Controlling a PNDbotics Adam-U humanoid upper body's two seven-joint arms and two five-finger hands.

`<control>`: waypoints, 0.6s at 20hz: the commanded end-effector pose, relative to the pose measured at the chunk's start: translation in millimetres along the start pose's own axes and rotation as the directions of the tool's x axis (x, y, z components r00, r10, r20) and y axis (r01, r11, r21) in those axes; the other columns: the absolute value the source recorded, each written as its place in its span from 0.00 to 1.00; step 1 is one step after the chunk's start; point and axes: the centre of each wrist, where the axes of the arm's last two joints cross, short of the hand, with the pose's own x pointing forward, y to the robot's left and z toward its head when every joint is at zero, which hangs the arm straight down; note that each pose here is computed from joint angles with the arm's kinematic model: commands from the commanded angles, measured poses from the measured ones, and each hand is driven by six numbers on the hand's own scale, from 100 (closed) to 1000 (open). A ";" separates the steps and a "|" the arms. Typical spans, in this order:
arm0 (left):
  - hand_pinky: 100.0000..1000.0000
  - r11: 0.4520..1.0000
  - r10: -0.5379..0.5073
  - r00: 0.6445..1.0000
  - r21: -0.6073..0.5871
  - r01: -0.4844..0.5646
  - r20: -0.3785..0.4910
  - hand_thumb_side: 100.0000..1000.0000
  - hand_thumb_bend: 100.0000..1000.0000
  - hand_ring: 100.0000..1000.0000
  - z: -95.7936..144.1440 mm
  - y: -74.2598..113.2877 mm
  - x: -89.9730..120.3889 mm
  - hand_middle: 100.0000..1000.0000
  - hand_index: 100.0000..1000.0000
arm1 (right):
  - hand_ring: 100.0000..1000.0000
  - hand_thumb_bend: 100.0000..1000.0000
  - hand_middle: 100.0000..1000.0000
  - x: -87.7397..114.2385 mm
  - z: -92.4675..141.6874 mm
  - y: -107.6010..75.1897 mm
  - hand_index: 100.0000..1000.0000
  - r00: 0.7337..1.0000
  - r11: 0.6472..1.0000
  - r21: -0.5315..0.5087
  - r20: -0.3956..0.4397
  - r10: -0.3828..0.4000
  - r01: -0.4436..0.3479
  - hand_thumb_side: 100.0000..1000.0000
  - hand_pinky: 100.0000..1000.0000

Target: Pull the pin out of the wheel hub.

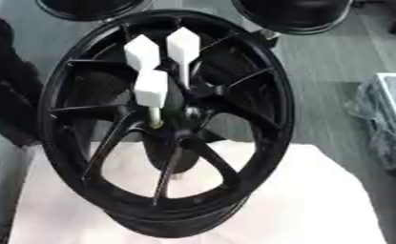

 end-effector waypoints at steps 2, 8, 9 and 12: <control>0.57 1.000 -0.013 1.000 -0.002 0.013 0.028 0.56 0.00 0.56 -2.7 2.4 8.1 0.45 0.61 | 0.93 0.19 0.77 9.7 -3.9 -8.2 0.87 0.998 1.000 -0.008 0.057 0.028 -0.028 0.00 0.65; 0.57 1.000 -0.011 1.000 -0.003 0.011 0.018 0.56 0.00 0.56 -1.6 1.6 6.7 0.45 0.61 | 0.94 0.00 0.78 19.2 -0.5 -5.2 0.91 0.996 1.000 0.008 0.084 0.020 -0.020 0.22 0.65; 0.57 1.000 -0.011 1.000 -0.002 0.011 0.019 0.56 0.00 0.56 -1.7 1.6 6.8 0.45 0.61 | 0.94 0.00 0.79 20.0 -0.2 -4.9 0.91 0.996 1.000 0.002 0.086 0.019 -0.019 0.37 0.66; 0.57 1.000 -0.010 1.000 -0.003 0.011 0.020 0.56 0.00 0.56 -1.9 1.7 7.0 0.45 0.61 | 0.94 0.00 0.79 20.9 1.0 -3.5 0.92 0.997 1.000 -0.018 0.079 0.007 -0.006 0.66 0.65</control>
